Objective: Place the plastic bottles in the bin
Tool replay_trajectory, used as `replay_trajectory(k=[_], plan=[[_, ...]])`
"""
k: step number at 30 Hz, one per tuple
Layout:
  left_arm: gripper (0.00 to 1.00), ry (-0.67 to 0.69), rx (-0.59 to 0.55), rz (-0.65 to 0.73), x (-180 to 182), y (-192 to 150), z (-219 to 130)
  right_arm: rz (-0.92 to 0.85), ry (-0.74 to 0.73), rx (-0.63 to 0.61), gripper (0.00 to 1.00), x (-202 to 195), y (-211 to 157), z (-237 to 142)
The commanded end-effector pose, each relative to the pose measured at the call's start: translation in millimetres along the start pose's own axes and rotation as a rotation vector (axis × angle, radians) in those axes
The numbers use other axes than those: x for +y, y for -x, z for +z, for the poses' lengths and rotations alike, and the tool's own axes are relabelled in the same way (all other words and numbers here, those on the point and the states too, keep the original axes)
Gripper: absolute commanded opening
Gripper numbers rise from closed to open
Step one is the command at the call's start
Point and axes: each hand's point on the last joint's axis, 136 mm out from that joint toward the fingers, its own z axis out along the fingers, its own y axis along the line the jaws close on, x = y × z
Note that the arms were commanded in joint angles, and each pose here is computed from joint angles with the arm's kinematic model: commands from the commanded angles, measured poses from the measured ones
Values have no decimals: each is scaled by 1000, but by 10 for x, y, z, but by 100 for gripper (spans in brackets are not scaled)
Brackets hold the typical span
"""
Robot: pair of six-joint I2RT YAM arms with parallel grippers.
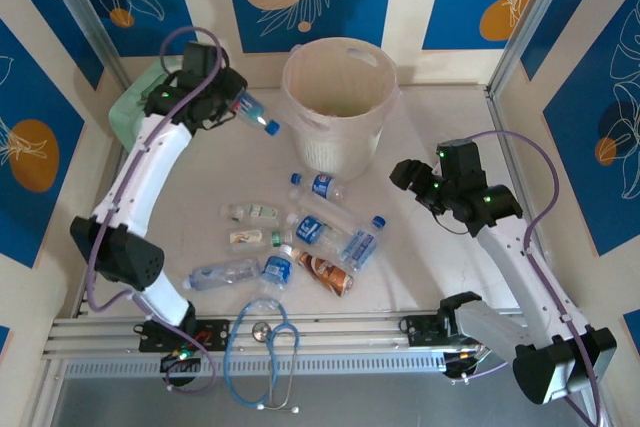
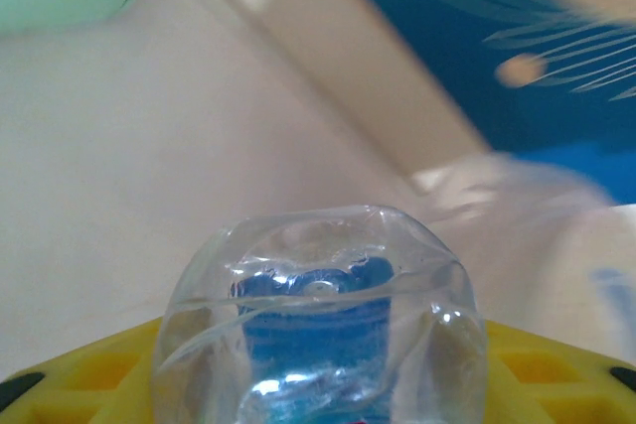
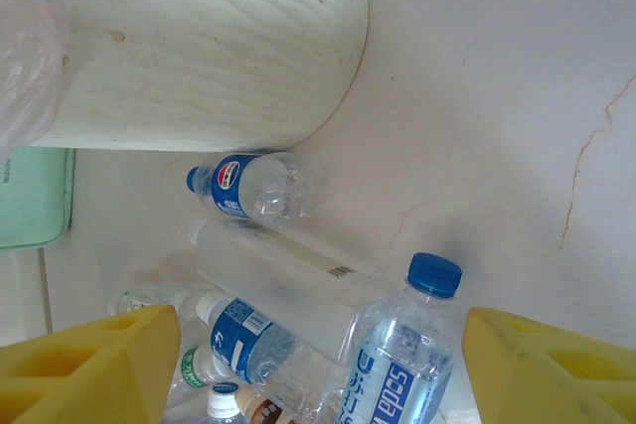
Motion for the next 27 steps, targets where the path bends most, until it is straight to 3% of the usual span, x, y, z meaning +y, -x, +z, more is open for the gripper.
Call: replay_trajectory(k=[1, 6, 11, 17, 25, 27], plan=[[56, -109, -84, 13, -316, 262, -393, -11, 28, 6, 75, 41, -28, -66], [56, -313, -129, -5, -883, 381, -542, -9, 31, 9, 75, 42, -37, -56], [55, -473, -164, 10, -1446, 328, -271, -6, 34, 12, 75, 49, -55, -68], [56, -491, -207, 76, -1829, 203, 100, -11, 12, -7, 75, -35, -79, -166], [56, -398, -189, 178, -1768, -14, 559, 9, -6, 3, 75, -165, -118, -138], [63, -378, -165, 207, -1732, -114, 629, 11, -7, 10, 75, -180, -125, -110]])
